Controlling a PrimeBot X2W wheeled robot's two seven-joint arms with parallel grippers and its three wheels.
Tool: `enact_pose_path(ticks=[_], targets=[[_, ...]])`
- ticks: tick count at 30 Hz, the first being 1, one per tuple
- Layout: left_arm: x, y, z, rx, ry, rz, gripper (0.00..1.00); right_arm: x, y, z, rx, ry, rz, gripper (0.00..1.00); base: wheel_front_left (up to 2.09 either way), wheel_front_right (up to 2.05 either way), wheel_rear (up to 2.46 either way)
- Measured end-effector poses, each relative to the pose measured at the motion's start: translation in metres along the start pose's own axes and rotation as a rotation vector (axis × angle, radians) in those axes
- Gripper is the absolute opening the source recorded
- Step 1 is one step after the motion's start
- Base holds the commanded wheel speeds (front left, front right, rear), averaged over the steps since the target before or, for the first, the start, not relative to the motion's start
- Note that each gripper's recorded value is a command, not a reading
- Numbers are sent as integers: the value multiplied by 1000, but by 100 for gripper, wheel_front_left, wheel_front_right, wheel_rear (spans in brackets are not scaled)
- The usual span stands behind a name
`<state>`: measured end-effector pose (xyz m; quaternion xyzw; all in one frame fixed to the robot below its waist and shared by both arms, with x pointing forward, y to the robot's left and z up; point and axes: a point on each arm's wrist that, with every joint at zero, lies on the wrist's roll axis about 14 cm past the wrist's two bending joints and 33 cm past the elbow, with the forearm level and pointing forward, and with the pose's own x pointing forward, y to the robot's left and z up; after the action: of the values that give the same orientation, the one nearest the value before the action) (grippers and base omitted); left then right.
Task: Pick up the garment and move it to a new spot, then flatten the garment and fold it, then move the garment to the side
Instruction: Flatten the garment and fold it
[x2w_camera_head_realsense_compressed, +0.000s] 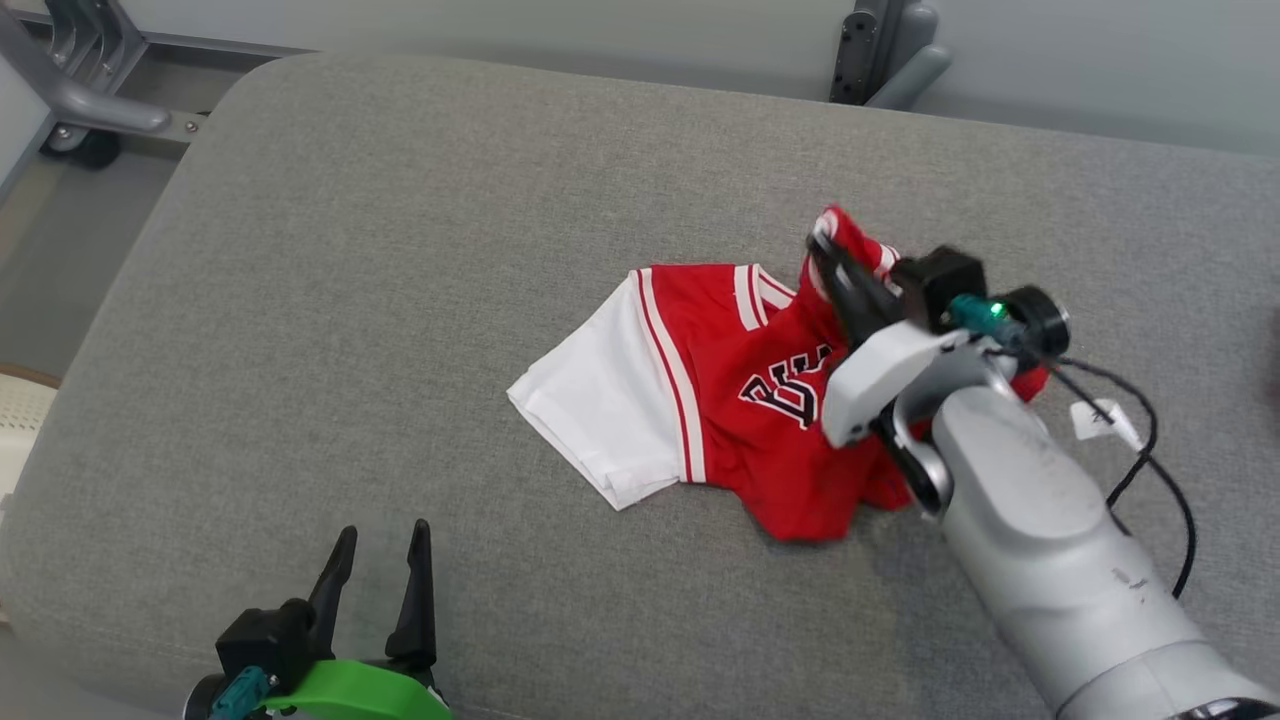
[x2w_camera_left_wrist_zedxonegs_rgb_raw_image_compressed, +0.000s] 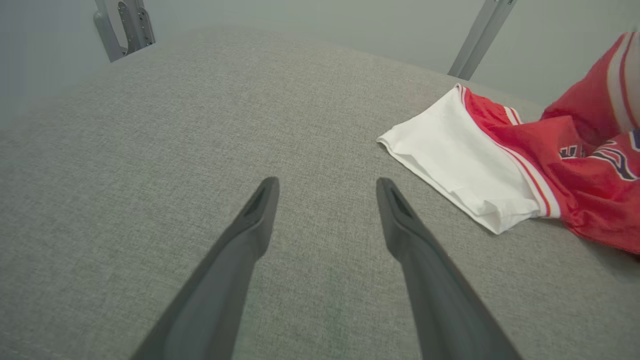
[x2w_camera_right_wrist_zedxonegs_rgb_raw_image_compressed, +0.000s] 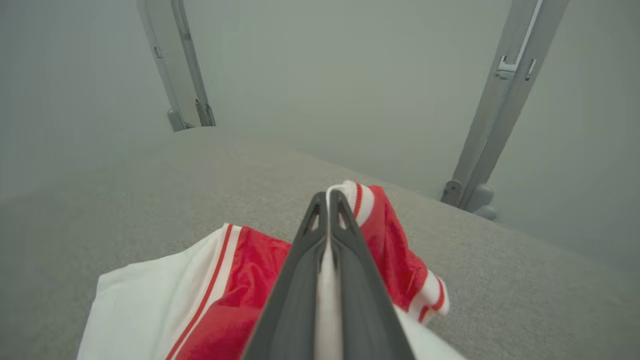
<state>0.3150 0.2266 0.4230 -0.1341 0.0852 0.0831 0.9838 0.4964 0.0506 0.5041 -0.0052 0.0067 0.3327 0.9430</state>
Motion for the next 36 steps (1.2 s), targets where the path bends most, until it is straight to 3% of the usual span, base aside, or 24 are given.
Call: enact_pose_path(ticks=[6, 10, 13, 14, 15, 21, 36], targets=[[7, -14, 0, 0, 1, -46, 100, -8, -84, 71, -40, -192, -224, 0, 0, 0, 0], [11, -22, 1, 0, -3, -71, 100, -36, -140, 80, -80, -205, -377, 0, 0, 0, 0], [12, -28, 1, 1, -2, -90, 100, -54, -158, 55, -95, -121, -435, 0, 0, 0, 0], [13, -30, 0, 1, -1, -97, 100, -60, -159, 39, -83, -75, -444, 44, 0, 0, 0], [13, -32, 0, 1, 0, -103, 100, -65, -157, 26, -73, -43, -448, 100, 0, 0, 0], [16, -45, 0, 4, 1, -145, 100, -84, -153, 13, -51, -26, -476, 100, 0, 0, 0], [21, -81, 1, 31, -6, -260, 100, -169, -96, -20, 51, -29, -473, 100, 0, 0, 0]])
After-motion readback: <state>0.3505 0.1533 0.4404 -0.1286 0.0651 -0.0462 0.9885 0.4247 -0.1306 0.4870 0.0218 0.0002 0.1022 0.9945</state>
